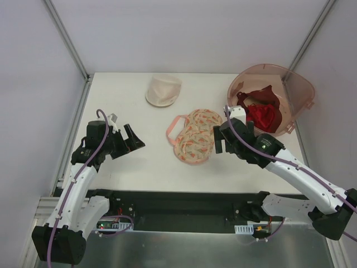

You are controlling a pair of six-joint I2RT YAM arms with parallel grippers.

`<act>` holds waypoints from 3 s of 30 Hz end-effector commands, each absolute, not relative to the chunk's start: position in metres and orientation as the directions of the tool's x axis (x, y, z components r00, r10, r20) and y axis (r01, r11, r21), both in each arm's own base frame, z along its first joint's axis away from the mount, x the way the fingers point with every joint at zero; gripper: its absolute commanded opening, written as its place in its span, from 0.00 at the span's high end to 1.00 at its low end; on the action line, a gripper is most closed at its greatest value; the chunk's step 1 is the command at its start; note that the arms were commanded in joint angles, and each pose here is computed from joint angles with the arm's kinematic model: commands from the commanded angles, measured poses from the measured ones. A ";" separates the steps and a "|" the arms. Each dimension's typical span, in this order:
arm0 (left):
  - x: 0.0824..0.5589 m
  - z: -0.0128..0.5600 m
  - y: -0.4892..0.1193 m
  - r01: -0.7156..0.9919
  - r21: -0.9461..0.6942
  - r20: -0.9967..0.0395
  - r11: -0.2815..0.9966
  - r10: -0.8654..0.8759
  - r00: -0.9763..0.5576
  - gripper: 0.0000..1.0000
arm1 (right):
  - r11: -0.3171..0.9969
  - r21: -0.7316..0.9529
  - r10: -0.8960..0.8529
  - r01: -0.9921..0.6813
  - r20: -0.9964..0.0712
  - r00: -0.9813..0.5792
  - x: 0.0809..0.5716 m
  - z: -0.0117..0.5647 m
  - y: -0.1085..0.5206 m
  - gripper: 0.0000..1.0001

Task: Unzip the laundry bag and remove the bra

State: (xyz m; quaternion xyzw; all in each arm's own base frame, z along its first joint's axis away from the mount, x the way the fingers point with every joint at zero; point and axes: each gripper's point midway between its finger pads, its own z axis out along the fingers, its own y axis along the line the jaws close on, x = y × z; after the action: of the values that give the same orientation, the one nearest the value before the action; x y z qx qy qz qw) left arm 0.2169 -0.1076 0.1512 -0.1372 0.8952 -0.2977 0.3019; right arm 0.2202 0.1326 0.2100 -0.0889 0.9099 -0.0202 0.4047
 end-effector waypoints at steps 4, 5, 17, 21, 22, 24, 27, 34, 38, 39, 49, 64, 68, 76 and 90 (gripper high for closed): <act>0.220 0.154 -0.110 -0.015 -0.609 -0.483 0.793 -0.386 -0.786 0.01 | 0.987 -0.091 -0.155 -0.134 -0.778 -0.609 0.224 0.220 0.134 0.04; 0.221 0.153 -0.110 -0.018 -0.609 -0.478 0.793 -0.385 -0.789 0.01 | 0.987 -0.092 -0.155 -0.135 -0.778 -0.609 0.224 0.220 0.134 0.04; 0.233 0.155 -0.119 0.061 -0.493 -0.552 0.868 -0.258 -0.793 0.01 | 0.977 -0.067 -0.176 -0.200 -0.786 -0.593 0.221 0.214 0.148 0.04; 0.238 0.164 -0.155 0.192 -0.366 -0.614 0.910 -0.082 -0.785 0.01 | 0.964 -0.046 -0.194 -0.262 -0.794 -0.576 0.217 0.213 0.162 0.04; 0.244 0.165 -0.159 0.205 -0.338 -0.624 0.919 -0.055 -0.780 0.01 | 0.964 -0.039 -0.190 -0.263 -0.795 -0.576 0.216 0.212 0.164 0.04; 0.269 0.165 -0.156 0.190 -0.215 -0.651 0.958 0.004 -0.759 0.01 | 0.966 -0.029 -0.178 -0.256 -0.792 -0.583 0.215 0.210 0.165 0.04; 0.313 0.174 -0.129 0.066 0.002 -0.692 0.998 0.049 -0.720 0.01 | 0.970 -0.019 -0.163 -0.241 -0.786 -0.596 0.212 0.207 0.162 0.04; 0.392 0.193 -0.154 0.056 0.096 -0.713 0.994 0.108 -0.693 0.01 | 0.980 -0.042 -0.148 -0.194 -0.805 -0.574 0.204 0.206 0.136 0.04; 0.425 0.173 -0.180 0.083 0.074 -0.685 0.994 0.111 -0.720 0.01 | 0.983 -0.058 -0.147 -0.174 -0.813 -0.563 0.202 0.209 0.127 0.04; 0.434 0.178 -0.186 0.096 0.072 -0.694 0.993 0.119 -0.710 0.01 | 0.983 -0.065 -0.152 -0.172 -0.813 -0.562 0.202 0.209 0.125 0.04; 0.508 0.113 -0.202 0.197 0.202 -0.638 0.959 0.282 -0.717 0.01 | 0.978 -0.119 -0.199 -0.173 -0.796 -0.571 0.208 0.193 0.126 0.04; 0.556 0.067 -0.213 0.220 0.094 -0.675 0.971 0.225 -0.703 0.14 | 0.964 -0.180 -0.263 -0.197 -0.766 -0.587 0.215 0.179 0.133 0.04; 0.548 0.053 -0.212 0.215 0.081 -0.651 0.973 0.215 -0.728 0.21 | 0.964 -0.179 -0.263 -0.198 -0.765 -0.589 0.217 0.177 0.137 0.04; 0.540 0.066 -0.197 0.181 0.133 -0.653 0.974 0.223 -0.724 1.00 | 0.965 -0.155 -0.253 -0.213 -0.767 -0.590 0.220 0.181 0.146 0.04; 0.449 0.260 -0.188 0.232 -0.060 -0.787 0.971 0.097 -0.609 1.00 | 0.966 -0.034 -0.186 -0.257 -0.781 -0.596 0.221 0.200 0.175 0.04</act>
State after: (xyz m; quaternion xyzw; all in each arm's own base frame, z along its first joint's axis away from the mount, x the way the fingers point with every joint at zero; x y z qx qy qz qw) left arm 0.4921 -0.1820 0.1794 0.0981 0.9103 -0.0037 0.4021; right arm 0.2161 0.1565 0.1753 -0.1366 0.8998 -0.0034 0.4144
